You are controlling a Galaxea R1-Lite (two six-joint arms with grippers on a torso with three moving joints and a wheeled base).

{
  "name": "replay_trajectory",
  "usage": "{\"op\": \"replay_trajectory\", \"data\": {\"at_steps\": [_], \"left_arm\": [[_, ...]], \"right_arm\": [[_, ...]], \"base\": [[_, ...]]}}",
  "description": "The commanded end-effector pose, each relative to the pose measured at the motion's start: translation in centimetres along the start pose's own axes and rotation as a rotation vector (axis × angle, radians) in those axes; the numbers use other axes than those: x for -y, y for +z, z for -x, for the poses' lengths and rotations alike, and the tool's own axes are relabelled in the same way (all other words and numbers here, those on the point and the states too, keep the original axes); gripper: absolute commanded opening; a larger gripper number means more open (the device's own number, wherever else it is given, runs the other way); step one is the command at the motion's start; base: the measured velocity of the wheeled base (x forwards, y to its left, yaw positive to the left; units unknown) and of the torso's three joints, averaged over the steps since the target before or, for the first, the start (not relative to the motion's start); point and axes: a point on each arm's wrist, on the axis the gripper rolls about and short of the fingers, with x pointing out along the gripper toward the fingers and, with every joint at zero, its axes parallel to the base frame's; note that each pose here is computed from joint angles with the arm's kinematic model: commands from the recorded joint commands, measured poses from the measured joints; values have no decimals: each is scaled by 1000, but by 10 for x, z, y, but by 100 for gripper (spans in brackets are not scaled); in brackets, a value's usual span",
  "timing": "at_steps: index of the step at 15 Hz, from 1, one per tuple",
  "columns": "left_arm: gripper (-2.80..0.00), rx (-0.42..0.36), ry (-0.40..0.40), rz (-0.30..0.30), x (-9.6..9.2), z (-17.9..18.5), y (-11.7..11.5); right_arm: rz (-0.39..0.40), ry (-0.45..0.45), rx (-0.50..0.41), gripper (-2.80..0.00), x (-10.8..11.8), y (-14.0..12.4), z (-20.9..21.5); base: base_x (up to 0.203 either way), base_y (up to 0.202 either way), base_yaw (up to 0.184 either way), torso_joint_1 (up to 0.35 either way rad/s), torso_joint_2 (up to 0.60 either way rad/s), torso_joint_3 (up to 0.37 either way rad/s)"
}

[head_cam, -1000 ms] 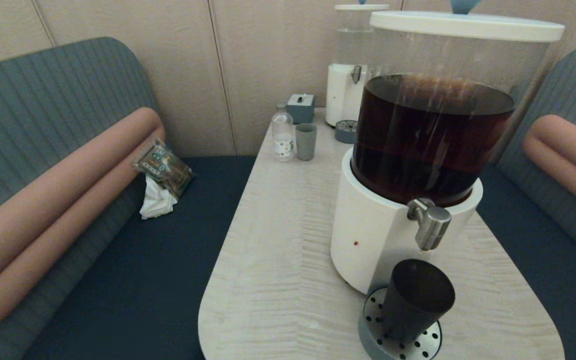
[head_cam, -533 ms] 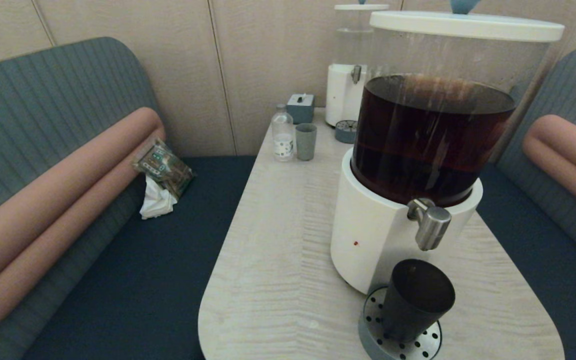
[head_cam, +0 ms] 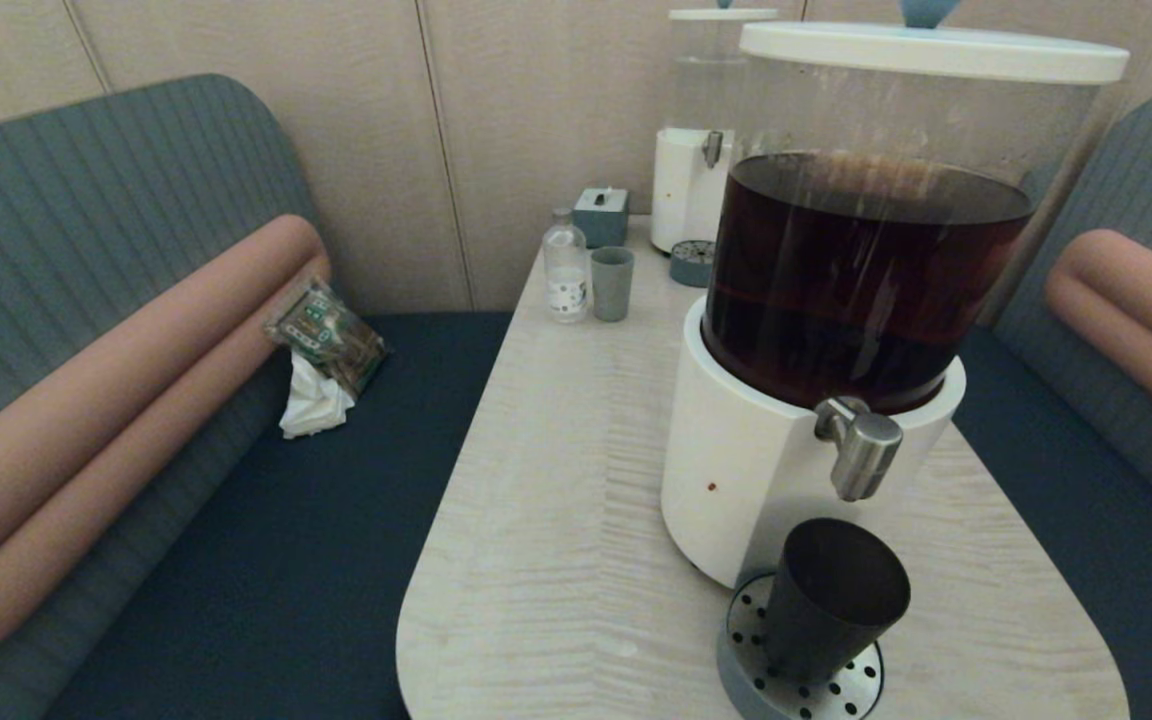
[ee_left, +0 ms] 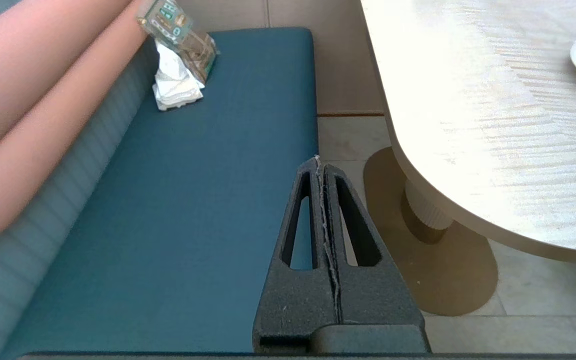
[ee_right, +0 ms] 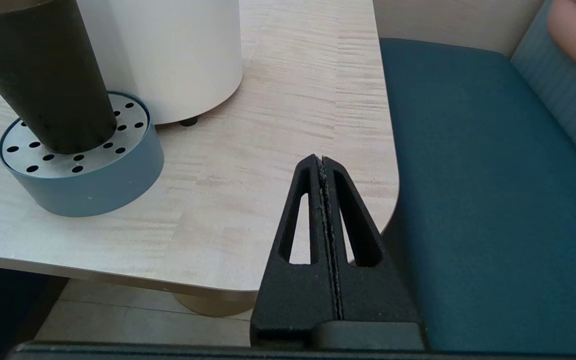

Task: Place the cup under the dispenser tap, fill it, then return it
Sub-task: Turn off the faucet

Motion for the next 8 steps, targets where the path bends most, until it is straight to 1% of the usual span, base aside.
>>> {"op": "replay_trajectory", "data": {"at_steps": [1,2,5,7,8], "left_arm": [[-280,-2,7,19,0,0,0],[-280,2,17,38,0,0,0],[-280,-6,20,54,0,0,0],[-280,0,21,47,0,0,0],[-280,0,21,33,0,1,1]], "right_arm": [[0,2,1,-280,0,-2,0],[0,1,1,-280,0,-2,0],[0,1,1,-280,0,-2,0],[0,1,1,-280,0,-2,0],[0,1,1,-280,0,-2,0]], "base": [[0,0,0,0,0,0],[0,0,0,0,0,0],[0,0,0,0,0,0],[0,0,0,0,0,0],[0,0,0,0,0,0]]}}
